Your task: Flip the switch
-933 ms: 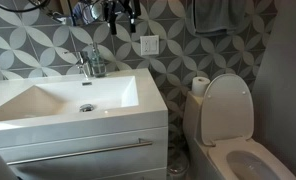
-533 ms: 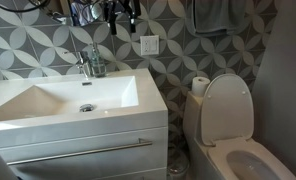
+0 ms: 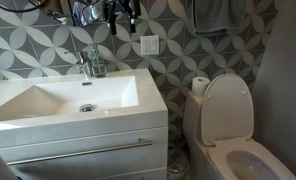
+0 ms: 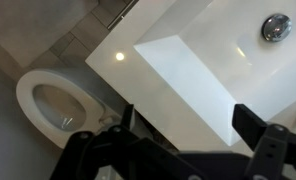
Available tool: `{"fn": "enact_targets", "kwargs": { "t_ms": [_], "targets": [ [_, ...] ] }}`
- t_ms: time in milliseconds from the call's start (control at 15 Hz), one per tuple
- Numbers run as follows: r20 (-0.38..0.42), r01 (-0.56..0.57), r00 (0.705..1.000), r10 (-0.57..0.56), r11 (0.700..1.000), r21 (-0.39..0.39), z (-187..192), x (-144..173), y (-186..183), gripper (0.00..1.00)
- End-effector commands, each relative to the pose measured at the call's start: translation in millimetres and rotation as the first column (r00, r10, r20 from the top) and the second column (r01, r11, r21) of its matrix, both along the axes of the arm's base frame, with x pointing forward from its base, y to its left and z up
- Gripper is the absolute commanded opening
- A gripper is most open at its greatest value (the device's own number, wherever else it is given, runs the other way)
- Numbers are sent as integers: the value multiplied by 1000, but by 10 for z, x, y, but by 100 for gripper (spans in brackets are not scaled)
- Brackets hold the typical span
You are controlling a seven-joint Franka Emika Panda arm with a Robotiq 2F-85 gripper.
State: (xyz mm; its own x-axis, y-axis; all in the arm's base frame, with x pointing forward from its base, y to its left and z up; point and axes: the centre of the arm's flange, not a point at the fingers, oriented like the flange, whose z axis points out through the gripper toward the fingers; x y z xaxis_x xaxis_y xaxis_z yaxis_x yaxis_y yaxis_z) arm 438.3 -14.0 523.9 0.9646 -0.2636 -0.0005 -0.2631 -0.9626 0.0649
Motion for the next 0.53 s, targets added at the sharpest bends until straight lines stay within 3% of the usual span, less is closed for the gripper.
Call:
{"fn": "enact_targets", "kwargs": {
  "t_ms": [0, 67, 267, 467],
  "targets": [
    [0, 0, 1000, 0, 1000, 0, 0, 0, 0, 100],
    [0, 17, 1000, -17, 999, -40, 9, 9, -27, 100],
    [37, -72, 997, 70, 996, 61, -48, 340, -16, 100],
    [92, -223, 973, 213, 968, 113, -150, 745, 55, 100]
  ]
}}
